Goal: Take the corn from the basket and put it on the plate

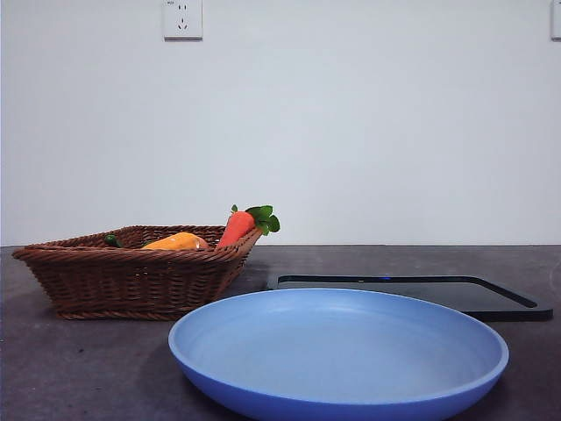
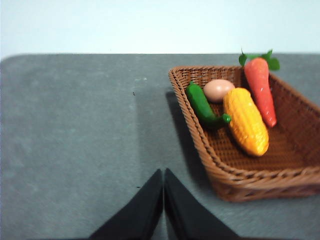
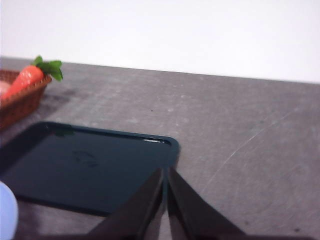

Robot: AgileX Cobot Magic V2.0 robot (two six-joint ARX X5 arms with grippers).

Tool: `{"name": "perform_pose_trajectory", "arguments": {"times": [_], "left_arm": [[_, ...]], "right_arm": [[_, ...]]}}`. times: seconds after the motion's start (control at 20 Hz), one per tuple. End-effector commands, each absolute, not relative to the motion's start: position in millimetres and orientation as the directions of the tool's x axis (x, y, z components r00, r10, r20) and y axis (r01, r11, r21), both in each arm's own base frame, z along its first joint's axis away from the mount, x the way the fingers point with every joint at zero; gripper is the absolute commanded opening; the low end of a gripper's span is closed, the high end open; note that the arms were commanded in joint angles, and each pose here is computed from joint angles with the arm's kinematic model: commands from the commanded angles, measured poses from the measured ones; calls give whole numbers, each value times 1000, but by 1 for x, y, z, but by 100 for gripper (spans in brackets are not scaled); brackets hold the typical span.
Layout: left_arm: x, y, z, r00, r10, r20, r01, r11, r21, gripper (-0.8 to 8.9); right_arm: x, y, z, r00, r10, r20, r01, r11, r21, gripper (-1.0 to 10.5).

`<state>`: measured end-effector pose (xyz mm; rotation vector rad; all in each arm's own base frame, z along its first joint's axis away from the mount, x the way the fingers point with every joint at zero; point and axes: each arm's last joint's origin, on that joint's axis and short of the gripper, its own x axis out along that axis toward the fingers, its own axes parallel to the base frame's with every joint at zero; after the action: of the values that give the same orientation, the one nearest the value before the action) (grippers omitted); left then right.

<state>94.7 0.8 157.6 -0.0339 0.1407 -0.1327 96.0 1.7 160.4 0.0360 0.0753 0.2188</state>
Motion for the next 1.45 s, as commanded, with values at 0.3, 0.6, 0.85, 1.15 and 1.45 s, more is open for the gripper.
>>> {"name": "perform_pose_trajectory", "arguments": {"times": [0.3, 0.6, 0.85, 1.15, 1.45], "left_arm": [[96, 1, 150, 980, -131, -151, 66, 925, -374, 6], [94, -1, 161, 969, -211, -128, 124, 865, -487, 6], [88, -3, 181, 957, -262, -125, 165, 845, -509, 6], [79, -5, 216, 942, -303, -143, 192, 838, -510, 6], [78, -7, 255, 909, -370, -193, 251, 854, -455, 6]], "right_arm": [[96, 2, 160, 973, 221, -68, -187, 924, 334, 2], [94, 3, 174, 963, 270, 5, -247, 872, 423, 2], [87, 4, 200, 962, 269, 35, -259, 870, 420, 2], [78, 4, 240, 963, 270, -19, -244, 895, 373, 2], [83, 6, 270, 920, 347, -182, -273, 901, 337, 2]]}}
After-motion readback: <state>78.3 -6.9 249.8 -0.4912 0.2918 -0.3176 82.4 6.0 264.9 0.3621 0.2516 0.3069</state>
